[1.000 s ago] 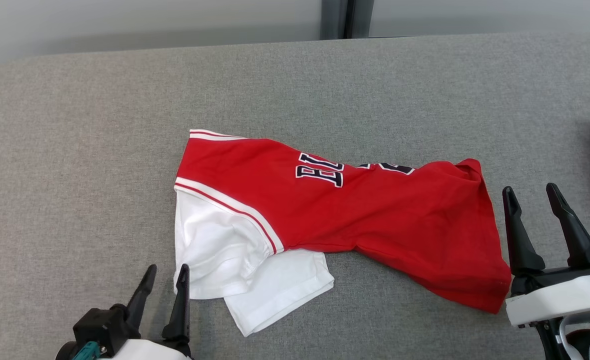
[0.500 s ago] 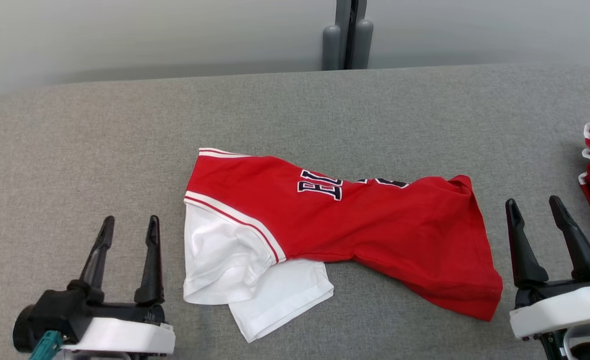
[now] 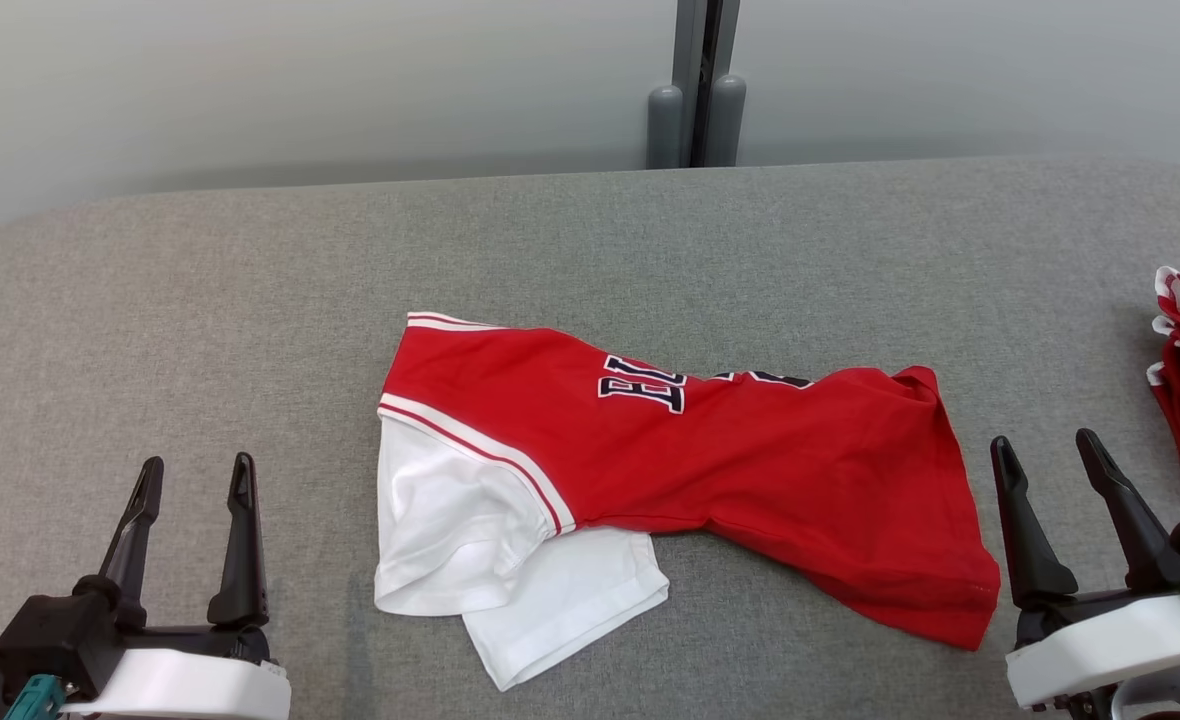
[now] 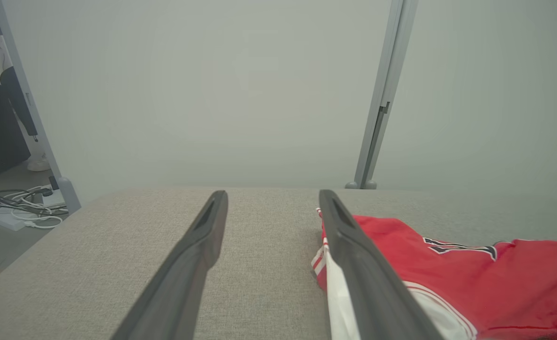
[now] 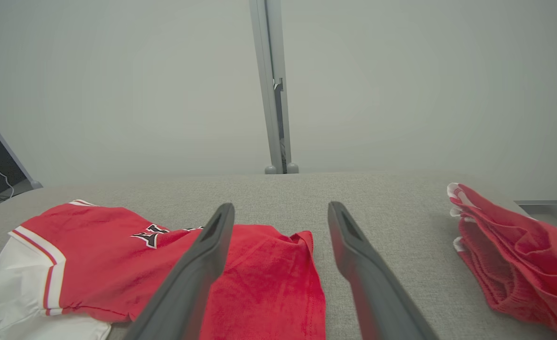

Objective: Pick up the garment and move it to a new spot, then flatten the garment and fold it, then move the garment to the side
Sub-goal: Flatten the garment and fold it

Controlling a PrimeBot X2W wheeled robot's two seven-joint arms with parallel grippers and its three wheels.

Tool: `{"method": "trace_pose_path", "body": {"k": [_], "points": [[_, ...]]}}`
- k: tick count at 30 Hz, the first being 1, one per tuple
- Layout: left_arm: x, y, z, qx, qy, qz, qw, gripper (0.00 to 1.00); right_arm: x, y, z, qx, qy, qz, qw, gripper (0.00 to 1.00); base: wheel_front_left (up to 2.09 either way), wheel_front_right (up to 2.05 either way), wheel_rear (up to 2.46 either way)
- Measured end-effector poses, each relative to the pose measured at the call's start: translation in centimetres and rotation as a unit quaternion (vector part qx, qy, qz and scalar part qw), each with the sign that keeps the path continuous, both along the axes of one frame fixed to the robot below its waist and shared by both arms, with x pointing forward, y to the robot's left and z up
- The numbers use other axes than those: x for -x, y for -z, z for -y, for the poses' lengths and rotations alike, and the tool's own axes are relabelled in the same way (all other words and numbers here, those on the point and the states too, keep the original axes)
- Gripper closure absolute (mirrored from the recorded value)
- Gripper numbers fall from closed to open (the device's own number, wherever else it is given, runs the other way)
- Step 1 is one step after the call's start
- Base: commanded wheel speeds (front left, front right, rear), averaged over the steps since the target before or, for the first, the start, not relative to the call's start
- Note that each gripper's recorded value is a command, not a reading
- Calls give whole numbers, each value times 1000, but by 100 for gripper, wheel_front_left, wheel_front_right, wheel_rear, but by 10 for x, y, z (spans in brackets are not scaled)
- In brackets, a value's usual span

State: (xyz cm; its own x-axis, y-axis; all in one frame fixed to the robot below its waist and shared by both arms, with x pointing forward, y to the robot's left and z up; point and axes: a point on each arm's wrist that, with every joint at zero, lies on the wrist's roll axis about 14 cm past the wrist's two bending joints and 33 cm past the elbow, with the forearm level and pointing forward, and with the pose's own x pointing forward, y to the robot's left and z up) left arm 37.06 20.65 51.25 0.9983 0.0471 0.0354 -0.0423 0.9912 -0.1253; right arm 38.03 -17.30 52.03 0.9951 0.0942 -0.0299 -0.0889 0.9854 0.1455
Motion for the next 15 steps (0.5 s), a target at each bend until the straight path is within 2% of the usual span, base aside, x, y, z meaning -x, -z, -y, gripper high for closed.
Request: {"method": "trace_pose_path", "body": {"k": [15], "points": [[-1, 5, 0, 8, -7, -12, 1000, 0, -4, 0, -1, 11, -2, -2, 1000, 0, 0, 0, 0]]}}
